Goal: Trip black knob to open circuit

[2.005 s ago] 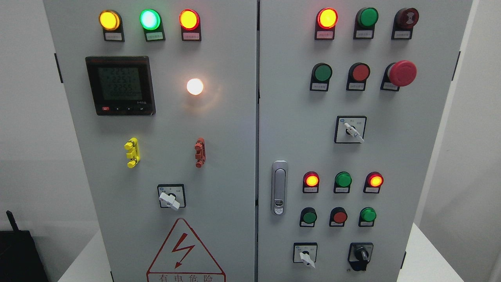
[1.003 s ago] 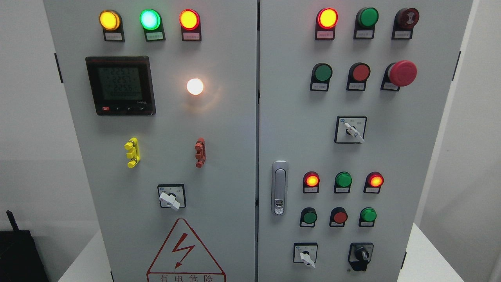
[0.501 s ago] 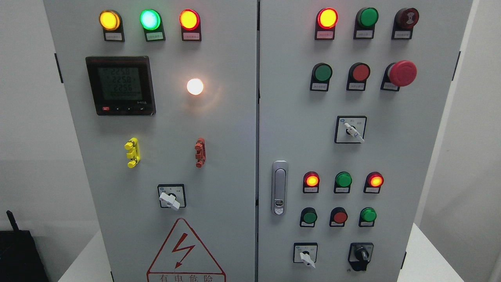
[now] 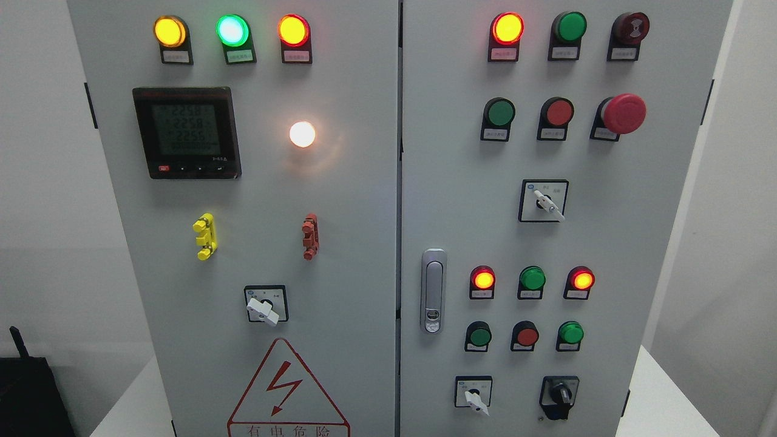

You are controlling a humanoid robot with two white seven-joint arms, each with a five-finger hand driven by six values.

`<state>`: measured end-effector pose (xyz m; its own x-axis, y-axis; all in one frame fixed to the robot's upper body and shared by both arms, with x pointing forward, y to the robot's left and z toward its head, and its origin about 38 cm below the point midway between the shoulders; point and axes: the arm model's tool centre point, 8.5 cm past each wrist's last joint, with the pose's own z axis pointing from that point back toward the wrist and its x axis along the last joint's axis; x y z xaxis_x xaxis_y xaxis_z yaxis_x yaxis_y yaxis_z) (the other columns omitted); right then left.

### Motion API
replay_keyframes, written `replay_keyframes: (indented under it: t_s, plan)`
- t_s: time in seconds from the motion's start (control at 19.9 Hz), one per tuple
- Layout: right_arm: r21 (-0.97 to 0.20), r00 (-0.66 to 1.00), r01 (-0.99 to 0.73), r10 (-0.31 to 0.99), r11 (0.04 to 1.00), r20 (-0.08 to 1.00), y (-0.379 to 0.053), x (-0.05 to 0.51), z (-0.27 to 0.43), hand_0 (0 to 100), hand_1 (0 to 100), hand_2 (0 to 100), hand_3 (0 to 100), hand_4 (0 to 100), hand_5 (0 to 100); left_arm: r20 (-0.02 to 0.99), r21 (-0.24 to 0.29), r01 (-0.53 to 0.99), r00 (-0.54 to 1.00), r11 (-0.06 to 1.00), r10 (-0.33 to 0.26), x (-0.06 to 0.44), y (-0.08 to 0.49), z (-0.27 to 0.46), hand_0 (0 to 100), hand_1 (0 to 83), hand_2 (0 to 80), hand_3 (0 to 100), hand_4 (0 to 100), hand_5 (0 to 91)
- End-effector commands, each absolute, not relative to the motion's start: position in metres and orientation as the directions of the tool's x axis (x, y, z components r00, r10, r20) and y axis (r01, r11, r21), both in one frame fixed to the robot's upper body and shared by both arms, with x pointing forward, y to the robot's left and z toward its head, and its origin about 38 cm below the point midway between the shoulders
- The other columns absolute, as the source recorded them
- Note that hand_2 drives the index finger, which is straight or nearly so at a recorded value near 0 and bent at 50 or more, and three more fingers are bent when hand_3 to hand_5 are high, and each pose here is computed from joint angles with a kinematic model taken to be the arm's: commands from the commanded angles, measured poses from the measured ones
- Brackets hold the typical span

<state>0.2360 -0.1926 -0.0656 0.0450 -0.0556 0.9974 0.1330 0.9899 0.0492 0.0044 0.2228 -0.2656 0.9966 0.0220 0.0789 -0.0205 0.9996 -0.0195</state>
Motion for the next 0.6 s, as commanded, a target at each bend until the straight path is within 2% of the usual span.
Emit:
replay_keyframes:
  t_s: [0.0,0.55]
  plan:
    - [0.062,-0.013,0.119,-0.061,0.991,0.998,-0.19,0.242,-0.049,82,95,0,100,86,76,0.083,-0.021,-0.024,0.996,0.999,0.026,0.006,0.222,-0.266,12,38.9,0.0,0,0,0.0]
    - [0.082,-0.126,0.103,-0.069,0.991,0.99,-0.189,0.258,-0.009,88,95,0,100,87,78,0.083,-0.021,-0.024,0.996,0.999,0.026,0.006,0.222,-0.266,12,38.9,0.0,0,0,0.0]
